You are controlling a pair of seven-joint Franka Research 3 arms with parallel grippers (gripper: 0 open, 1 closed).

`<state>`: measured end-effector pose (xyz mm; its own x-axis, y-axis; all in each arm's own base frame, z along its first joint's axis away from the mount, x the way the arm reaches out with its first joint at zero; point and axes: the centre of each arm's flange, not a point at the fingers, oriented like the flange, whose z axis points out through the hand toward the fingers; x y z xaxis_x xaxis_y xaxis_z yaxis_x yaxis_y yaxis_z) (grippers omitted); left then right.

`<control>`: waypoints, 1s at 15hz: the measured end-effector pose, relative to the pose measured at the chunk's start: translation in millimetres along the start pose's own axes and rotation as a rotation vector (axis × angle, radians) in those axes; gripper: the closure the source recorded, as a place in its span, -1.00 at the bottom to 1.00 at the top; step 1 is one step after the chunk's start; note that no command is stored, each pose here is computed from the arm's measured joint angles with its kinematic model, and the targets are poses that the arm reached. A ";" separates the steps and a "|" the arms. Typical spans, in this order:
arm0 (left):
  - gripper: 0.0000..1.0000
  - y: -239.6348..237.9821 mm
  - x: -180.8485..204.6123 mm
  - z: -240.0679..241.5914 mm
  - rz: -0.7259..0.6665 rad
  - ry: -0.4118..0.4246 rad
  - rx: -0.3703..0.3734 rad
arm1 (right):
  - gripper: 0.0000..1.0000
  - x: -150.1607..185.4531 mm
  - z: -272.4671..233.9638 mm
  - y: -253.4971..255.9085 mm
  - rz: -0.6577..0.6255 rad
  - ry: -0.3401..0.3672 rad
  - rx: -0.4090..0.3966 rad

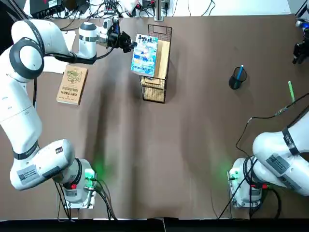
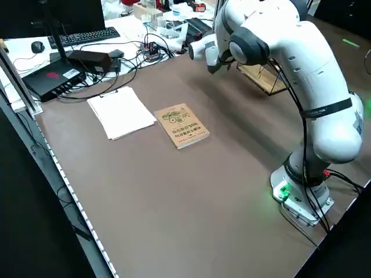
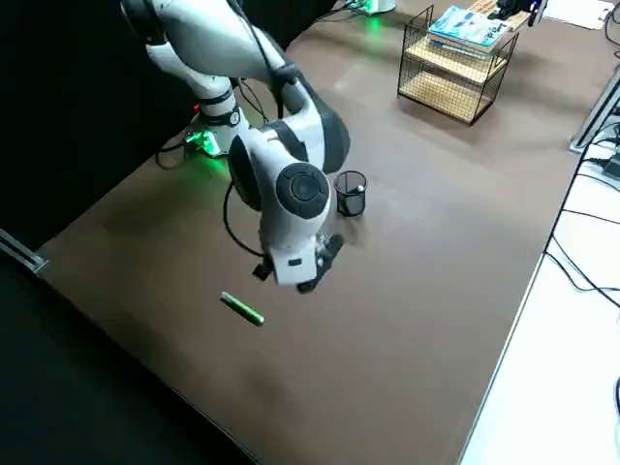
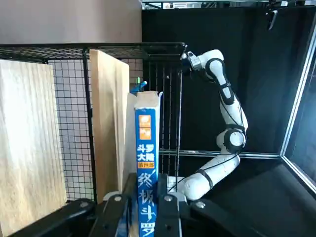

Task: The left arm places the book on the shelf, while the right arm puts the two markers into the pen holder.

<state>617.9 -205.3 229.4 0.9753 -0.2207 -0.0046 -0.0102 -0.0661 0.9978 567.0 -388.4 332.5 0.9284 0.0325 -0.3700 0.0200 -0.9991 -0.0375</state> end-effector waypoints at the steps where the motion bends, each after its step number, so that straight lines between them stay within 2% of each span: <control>1: 0.61 -3.4 -0.5 1.1 -0.001 -0.002 0.004 | 0.24 -2.3 5.9 13.5 0.016 0.016 -0.031; 4: 0.61 -10.1 -1.3 6.7 -0.005 -0.006 0.014 | 0.27 -13.3 48.8 61.2 0.068 0.097 -0.064; 6: 0.61 -12.0 -1.3 11.0 -0.007 -0.007 0.018 | 0.07 -16.7 84.8 78.6 0.090 0.126 -0.059; 8: 0.61 -15.6 -1.6 16.5 -0.011 -0.008 0.023 | 0.00 -11.1 122.5 77.1 0.127 0.108 -0.028; 10: 0.61 -17.2 -1.7 18.1 -0.004 -0.007 0.025 | -0.05 -8.0 137.7 71.3 0.130 0.091 -0.011; 12: 0.61 -19.8 -1.5 19.2 0.007 -0.004 0.030 | -0.03 -7.7 149.3 68.1 0.131 0.078 0.000; 15: 0.61 -22.4 -0.8 20.7 0.012 -0.004 0.030 | 0.04 -4.0 166.4 64.7 0.125 0.098 -0.004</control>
<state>612.8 -223.8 205.7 0.9743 -0.2252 0.0068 -0.0285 -0.0930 0.9953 502.9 -448.6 177.1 0.9555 -0.0946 -0.2796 -0.0965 -0.9953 0.0072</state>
